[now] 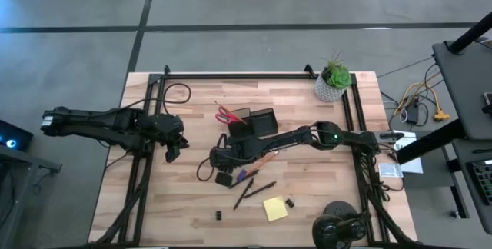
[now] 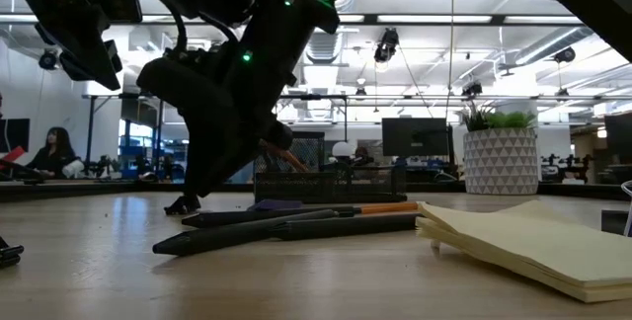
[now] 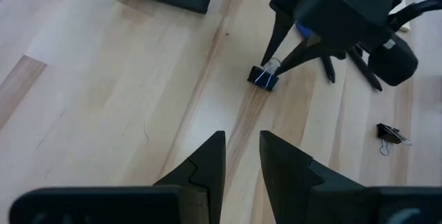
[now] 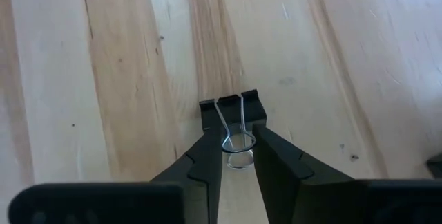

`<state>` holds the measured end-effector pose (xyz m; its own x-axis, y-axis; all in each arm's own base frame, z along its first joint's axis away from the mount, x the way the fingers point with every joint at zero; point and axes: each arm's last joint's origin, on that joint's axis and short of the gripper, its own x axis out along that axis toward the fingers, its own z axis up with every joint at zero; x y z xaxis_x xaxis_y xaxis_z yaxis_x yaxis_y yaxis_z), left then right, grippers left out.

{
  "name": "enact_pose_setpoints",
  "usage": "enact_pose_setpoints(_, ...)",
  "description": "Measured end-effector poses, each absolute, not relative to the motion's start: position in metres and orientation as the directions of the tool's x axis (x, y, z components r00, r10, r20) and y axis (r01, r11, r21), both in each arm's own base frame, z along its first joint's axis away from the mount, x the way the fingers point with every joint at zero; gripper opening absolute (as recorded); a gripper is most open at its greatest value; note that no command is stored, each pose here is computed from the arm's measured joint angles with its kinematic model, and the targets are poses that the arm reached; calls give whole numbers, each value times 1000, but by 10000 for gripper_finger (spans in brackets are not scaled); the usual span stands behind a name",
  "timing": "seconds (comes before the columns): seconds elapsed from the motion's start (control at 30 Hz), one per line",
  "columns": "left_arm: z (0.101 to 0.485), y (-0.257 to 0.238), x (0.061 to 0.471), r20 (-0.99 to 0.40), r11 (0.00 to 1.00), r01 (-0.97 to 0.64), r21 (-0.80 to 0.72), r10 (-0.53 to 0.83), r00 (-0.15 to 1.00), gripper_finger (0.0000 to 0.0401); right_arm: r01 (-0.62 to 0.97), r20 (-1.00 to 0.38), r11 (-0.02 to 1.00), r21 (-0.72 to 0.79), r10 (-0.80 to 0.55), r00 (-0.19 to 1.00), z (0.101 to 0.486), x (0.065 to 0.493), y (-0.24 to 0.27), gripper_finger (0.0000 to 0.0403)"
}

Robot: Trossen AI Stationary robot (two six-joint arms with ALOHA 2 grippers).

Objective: Pick and place office supplies into organizer
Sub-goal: Put the top binder clip into the bottom left section of the desk organizer

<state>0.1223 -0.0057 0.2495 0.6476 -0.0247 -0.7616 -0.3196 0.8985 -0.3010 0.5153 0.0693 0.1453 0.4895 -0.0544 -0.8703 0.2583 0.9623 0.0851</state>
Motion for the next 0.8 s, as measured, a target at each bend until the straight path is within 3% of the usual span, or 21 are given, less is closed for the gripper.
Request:
enact_pose_setpoints(0.33,249,-6,122,-761,899,-320,-300,-23,648,73,303,-838,952,50,-125,532,186,523,60,60)
enact_pose_setpoints(0.57,250,-5,122,-758,899,-330,-288,-4,652,73,467,-891,874,-136,-313,327,217,502,40,60)
enact_pose_setpoints(0.8,251,-5,122,-751,899,-336,-281,12,661,73,536,-904,827,-166,-345,252,244,481,25,59)
